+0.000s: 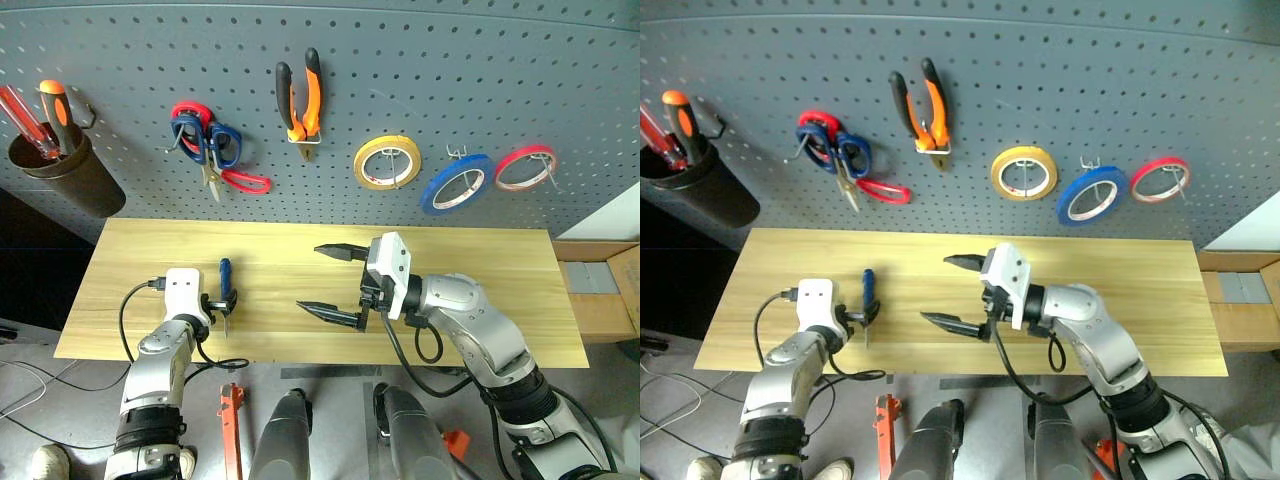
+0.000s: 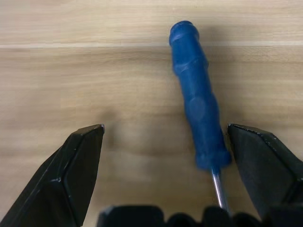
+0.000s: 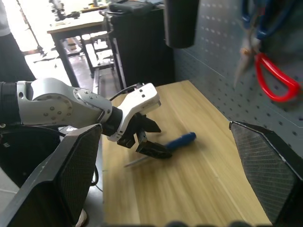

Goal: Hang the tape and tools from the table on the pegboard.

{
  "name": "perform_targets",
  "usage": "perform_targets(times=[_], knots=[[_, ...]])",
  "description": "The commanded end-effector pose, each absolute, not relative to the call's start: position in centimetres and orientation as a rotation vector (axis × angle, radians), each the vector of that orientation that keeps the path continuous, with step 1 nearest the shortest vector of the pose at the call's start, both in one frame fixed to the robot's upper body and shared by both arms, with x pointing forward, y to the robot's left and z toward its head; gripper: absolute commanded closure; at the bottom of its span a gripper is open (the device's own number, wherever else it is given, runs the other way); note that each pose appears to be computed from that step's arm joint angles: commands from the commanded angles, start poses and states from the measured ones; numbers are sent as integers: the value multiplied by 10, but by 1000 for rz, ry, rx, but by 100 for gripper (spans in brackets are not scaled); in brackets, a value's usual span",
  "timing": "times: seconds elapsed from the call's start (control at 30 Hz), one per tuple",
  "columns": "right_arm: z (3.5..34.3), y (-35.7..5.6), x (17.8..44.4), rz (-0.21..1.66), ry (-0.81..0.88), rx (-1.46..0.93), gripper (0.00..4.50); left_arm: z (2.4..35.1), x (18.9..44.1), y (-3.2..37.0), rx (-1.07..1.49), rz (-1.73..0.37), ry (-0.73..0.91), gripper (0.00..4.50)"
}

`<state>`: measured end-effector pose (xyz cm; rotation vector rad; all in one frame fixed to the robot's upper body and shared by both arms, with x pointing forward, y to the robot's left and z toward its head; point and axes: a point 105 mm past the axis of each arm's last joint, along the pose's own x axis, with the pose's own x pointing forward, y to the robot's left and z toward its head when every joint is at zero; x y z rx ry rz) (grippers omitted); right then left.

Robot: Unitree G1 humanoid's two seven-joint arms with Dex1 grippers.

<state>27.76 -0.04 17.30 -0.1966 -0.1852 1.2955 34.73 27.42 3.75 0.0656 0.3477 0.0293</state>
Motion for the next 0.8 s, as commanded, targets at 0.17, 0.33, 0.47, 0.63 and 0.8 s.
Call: perform_targets(times=[0.17,0.33,0.47,0.63,0.8], knots=[[181,-2,272,1304,-208,-179,0,35,362,272,102,8,360,40],[181,-2,273,1311,-209,-183,0,38,365,270,97,5,347,201],[181,-1,274,1308,-213,-182,0,38,363,270,97,9,347,343],[181,-1,276,1304,-223,-187,0,42,359,267,120,4,339,381],[196,-2,273,1311,-262,-81,0,70,346,250,240,-73,239,381]])
